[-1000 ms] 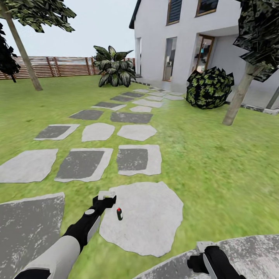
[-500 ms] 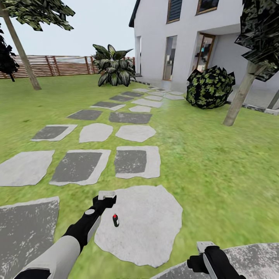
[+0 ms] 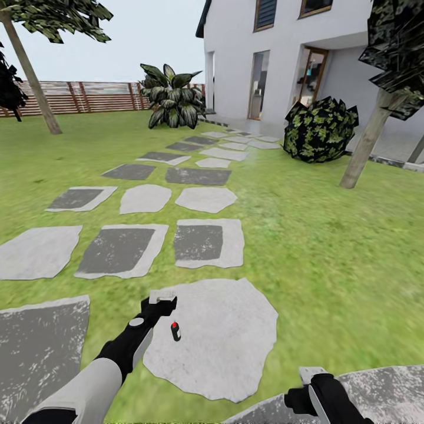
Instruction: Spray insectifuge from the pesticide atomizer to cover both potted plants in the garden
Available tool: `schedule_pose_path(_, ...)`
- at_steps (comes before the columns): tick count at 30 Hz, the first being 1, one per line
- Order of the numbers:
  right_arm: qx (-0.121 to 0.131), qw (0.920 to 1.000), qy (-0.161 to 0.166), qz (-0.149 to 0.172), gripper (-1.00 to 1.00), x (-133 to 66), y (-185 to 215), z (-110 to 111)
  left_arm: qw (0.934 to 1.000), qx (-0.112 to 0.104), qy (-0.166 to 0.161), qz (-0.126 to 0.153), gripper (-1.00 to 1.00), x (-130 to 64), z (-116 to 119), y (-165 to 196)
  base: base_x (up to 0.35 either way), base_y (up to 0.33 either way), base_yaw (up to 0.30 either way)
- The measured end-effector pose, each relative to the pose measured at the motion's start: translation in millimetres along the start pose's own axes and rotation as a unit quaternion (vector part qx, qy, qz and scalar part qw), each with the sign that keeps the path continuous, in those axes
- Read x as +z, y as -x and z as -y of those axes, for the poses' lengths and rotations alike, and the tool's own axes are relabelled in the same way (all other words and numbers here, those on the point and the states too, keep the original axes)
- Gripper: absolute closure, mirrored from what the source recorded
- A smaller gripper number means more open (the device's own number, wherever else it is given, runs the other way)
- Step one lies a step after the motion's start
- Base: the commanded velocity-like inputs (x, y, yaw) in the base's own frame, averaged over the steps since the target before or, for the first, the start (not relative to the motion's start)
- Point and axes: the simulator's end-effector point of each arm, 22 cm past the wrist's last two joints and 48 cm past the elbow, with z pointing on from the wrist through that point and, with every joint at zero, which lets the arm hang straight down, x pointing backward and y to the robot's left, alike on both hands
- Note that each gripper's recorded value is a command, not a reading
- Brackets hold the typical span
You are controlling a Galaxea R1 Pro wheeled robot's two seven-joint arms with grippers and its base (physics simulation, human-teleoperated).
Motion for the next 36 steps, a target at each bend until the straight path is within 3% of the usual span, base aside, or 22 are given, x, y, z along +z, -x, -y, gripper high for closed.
schedule_pose_path(31, -0.001, 0.9997, 0.0, -0.024, -1.0, 80.9, -42.1, -3.1, 0.9997, -0.001, 0.0, -0.024, -1.0, 34.2, -2.6, -96.4, 0.0, 0.0, 0.0)
schedule_pose_path(36, -0.002, 0.9993, 0.0, -0.038, -1.0, 89.8, -51.6, -3.6, 0.9993, -0.002, 0.0, -0.038, -1.0, 39.7, -3.0, -114.3, 0.0, 0.0, 0.0)
